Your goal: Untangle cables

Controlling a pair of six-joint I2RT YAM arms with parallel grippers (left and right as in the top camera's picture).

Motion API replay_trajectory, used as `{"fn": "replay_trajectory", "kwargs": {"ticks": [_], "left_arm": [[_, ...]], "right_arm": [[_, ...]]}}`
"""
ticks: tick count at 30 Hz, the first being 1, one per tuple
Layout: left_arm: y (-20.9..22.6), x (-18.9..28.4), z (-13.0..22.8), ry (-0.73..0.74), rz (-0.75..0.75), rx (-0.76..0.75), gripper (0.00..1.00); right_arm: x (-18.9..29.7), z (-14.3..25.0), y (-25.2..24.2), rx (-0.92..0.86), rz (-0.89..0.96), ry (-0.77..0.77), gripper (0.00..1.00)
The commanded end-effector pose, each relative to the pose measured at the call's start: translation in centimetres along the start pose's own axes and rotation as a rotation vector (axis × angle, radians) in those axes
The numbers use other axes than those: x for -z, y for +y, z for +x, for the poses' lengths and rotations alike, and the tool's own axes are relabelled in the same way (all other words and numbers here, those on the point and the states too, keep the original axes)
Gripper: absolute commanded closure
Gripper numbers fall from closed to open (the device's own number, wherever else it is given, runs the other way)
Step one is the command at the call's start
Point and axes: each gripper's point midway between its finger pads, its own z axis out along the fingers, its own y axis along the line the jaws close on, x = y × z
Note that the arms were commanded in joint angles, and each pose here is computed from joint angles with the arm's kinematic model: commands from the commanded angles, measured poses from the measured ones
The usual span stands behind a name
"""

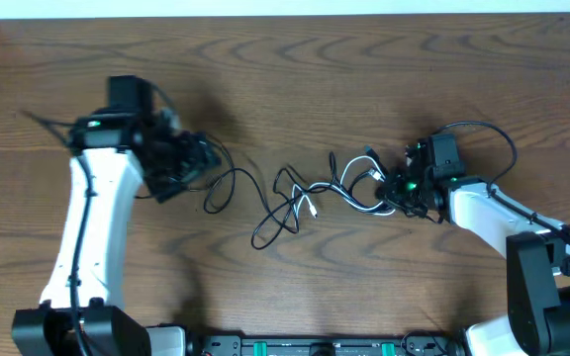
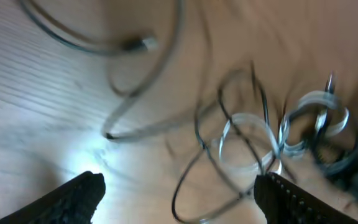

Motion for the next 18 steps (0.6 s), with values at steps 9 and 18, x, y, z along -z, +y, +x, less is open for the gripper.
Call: {"fn": "replay_trajectory", "kwargs": {"ticks": [9, 18], "left_arm": [[-7.1, -1.9, 5.1, 0.070, 0.038, -0.301, 0.18], [-7.7, -2.8, 4.9, -0.055, -0.106, -0.314, 0.18]], "right_arm": [[6.2, -3.6, 4.2, 0.236, 0.074, -0.047, 0.57], [5.6, -0.3, 1.2, 0.189, 0.190, 0.069, 0.58]]}}
